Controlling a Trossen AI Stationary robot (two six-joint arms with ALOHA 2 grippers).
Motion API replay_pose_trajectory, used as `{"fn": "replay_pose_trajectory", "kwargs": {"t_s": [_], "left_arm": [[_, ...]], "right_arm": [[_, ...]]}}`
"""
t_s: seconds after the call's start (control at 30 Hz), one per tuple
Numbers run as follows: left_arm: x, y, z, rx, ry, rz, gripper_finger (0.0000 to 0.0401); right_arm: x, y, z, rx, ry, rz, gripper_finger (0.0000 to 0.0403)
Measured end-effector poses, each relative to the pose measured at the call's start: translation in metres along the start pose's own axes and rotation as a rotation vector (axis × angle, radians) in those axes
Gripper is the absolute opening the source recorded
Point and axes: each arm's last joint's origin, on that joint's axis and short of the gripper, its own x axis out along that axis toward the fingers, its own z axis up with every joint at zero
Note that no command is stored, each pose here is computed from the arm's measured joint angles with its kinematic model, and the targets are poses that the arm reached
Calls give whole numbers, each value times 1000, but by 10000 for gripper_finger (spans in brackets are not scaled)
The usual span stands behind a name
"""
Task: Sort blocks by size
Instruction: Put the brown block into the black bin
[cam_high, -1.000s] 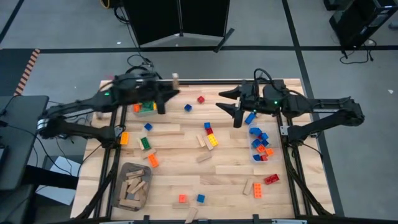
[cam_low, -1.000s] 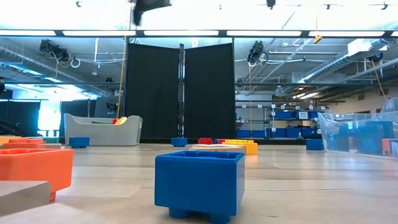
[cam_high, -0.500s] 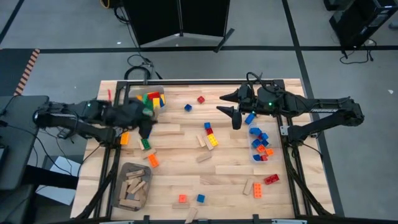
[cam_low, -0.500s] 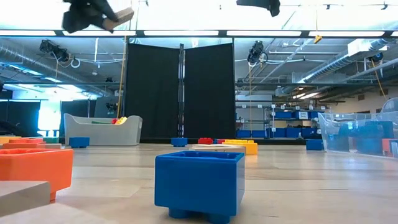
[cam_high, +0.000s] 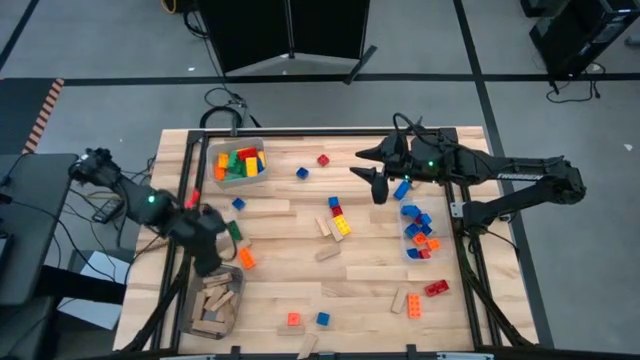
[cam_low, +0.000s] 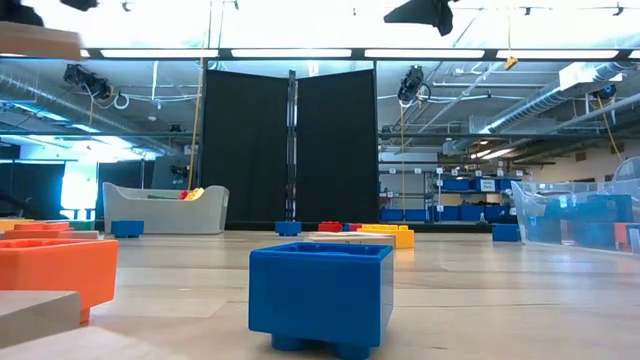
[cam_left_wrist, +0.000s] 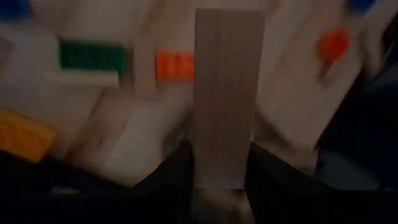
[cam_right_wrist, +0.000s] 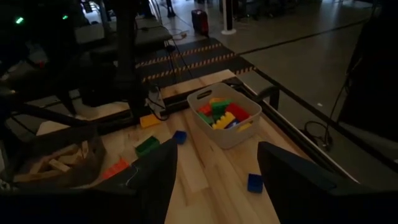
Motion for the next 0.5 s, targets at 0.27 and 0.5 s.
{"fn": "replay_pose_trajectory", "kwargs": {"t_s": [0.27, 0.5], "left_arm": [[22, -21, -19, 341, 122, 86, 121], [46, -36, -27, 469, 208, 172, 123]], "right_arm": [[1, -5, 1, 7, -4, -20, 234], [1, -6, 1, 1, 3, -23, 235]]}}
